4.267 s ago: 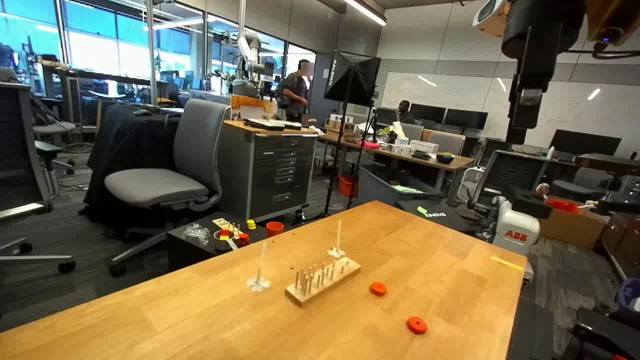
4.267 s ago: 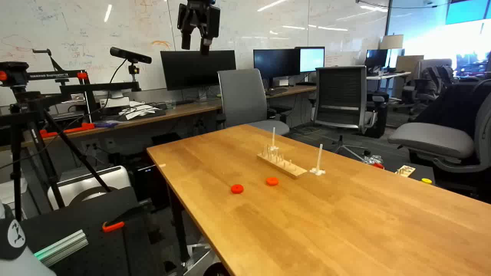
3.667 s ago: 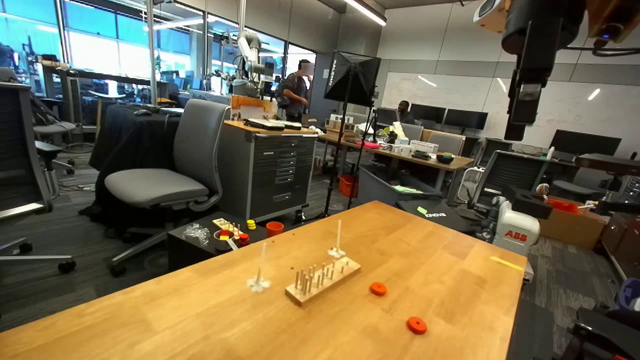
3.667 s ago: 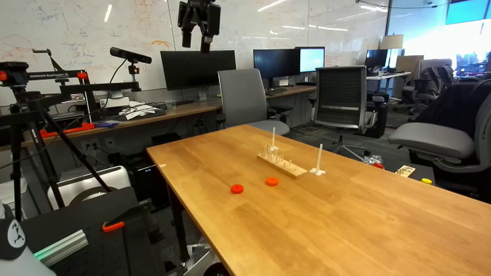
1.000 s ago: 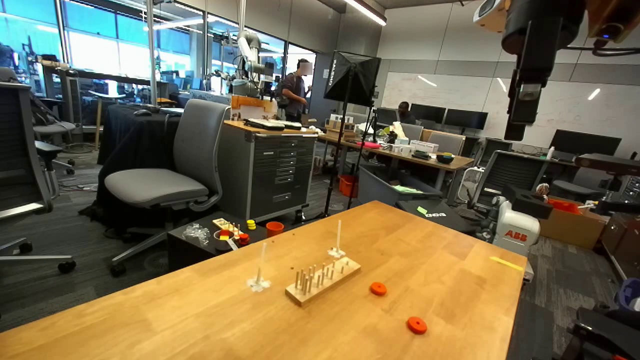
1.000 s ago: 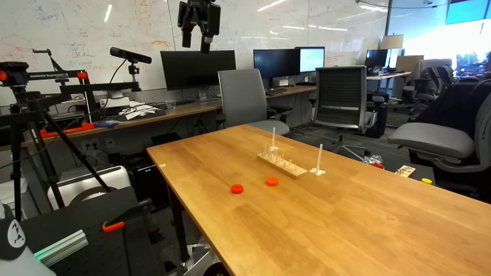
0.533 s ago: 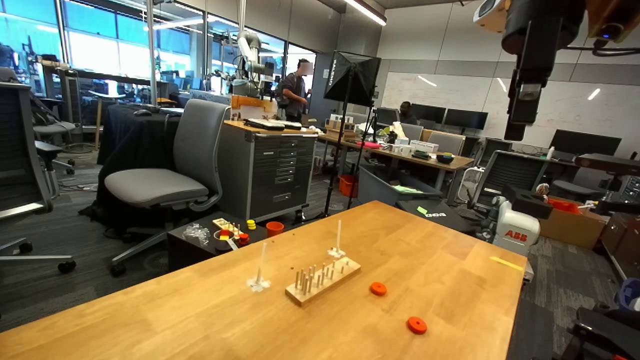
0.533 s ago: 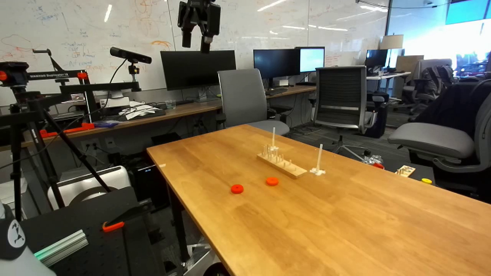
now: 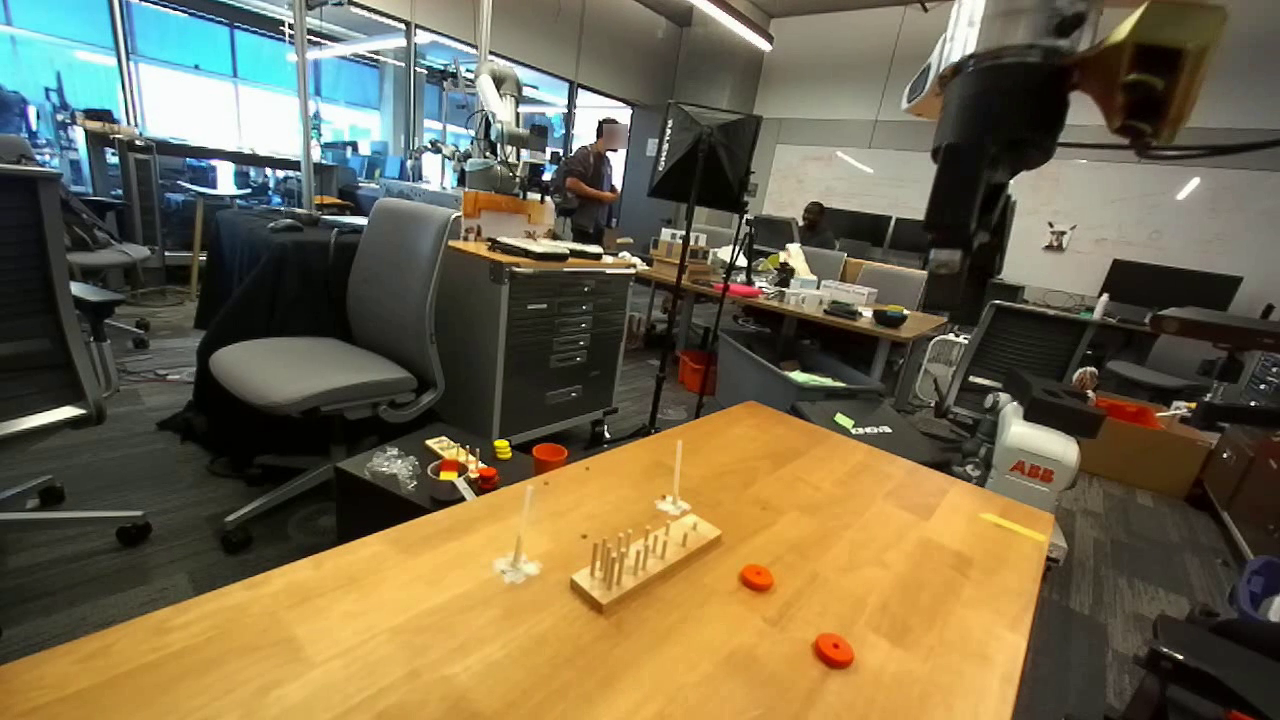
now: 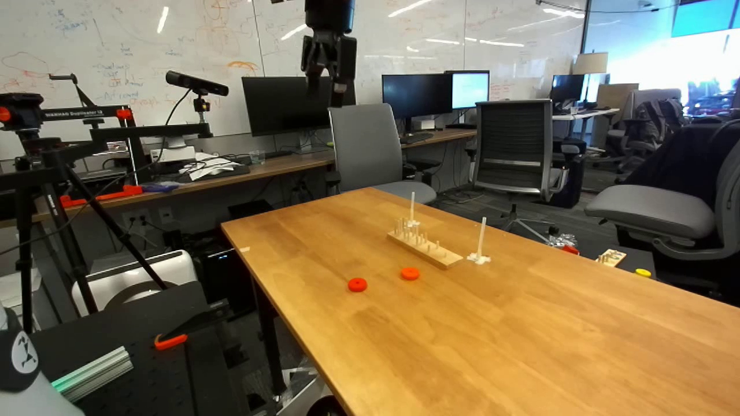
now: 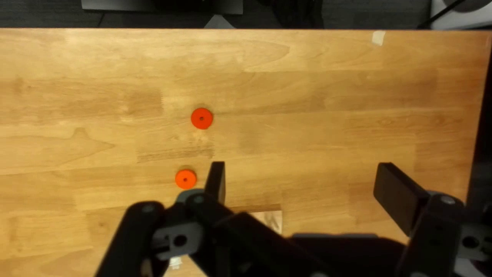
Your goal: Place an orange disk on the wooden base
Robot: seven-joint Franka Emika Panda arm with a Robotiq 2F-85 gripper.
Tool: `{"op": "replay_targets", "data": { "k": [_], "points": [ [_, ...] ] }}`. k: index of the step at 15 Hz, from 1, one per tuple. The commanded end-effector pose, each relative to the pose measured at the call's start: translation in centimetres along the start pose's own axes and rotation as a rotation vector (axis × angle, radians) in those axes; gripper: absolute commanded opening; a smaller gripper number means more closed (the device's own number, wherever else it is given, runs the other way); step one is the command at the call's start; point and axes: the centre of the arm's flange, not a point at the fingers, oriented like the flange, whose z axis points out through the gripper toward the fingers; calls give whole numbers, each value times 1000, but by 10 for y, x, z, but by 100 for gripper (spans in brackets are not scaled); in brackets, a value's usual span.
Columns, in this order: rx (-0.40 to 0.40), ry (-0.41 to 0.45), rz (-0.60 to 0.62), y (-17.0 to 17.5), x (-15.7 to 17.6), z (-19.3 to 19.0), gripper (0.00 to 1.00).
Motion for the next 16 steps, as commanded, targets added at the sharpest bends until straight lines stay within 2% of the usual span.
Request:
{"op": "replay_targets", "data": {
  "k": [1, 5, 6, 11, 13, 16],
  "points": [
    [-67, 59, 157, 17, 44, 19, 100],
    [-181, 49, 307, 54, 61, 47, 100],
    [-140, 42, 238, 50, 48, 47, 100],
    [-163, 33, 291, 59, 55, 56, 100],
    [-171, 19, 278, 45, 57, 65, 100],
    [-195, -4, 286, 44, 64, 87, 100]
  ]
}}
